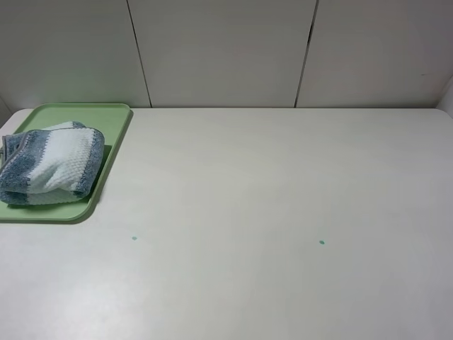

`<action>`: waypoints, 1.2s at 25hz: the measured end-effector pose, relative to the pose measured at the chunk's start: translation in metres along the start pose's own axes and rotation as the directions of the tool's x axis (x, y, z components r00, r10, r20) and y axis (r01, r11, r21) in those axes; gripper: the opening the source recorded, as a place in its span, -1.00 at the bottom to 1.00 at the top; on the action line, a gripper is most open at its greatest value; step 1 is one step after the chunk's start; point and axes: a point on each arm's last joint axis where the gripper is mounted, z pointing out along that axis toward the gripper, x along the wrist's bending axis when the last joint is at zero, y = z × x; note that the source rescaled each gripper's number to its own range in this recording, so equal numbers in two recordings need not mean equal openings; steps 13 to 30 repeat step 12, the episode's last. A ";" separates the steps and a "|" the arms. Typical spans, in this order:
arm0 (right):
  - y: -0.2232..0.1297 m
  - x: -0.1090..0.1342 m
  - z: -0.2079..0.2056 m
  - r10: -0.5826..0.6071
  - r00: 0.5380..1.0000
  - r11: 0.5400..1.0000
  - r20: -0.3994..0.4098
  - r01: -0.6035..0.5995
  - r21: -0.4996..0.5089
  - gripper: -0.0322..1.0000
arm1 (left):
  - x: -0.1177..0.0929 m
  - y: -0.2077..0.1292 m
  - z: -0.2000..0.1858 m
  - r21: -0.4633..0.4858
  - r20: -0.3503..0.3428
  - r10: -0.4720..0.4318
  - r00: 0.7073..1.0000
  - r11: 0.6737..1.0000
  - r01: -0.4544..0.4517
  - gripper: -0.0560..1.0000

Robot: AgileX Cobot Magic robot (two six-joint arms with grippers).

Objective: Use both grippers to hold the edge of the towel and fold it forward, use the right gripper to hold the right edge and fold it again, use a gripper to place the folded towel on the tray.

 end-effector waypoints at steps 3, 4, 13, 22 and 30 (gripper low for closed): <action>0.000 0.000 0.000 0.000 1.000 1.000 0.000 0.000 0.000 1.00 | 0.000 0.000 0.000 0.000 0.000 0.000 1.000 1.000 0.000 1.00; 0.000 0.000 0.000 0.000 1.000 1.000 0.000 0.000 0.000 1.00 | 0.000 0.000 0.000 0.000 0.000 0.000 1.000 1.000 0.000 1.00; 0.000 0.000 0.000 0.000 1.000 1.000 0.000 0.000 0.000 1.00 | 0.000 0.000 0.000 0.000 0.000 0.000 1.000 1.000 0.000 1.00; 0.000 0.000 0.000 0.000 1.000 1.000 0.000 0.000 0.000 1.00 | 0.000 0.000 0.000 0.000 0.000 0.000 1.000 1.000 0.000 1.00; 0.000 0.000 0.000 0.000 1.000 1.000 0.000 0.000 0.000 1.00 | 0.000 0.000 0.000 0.000 0.000 0.000 1.000 1.000 0.000 1.00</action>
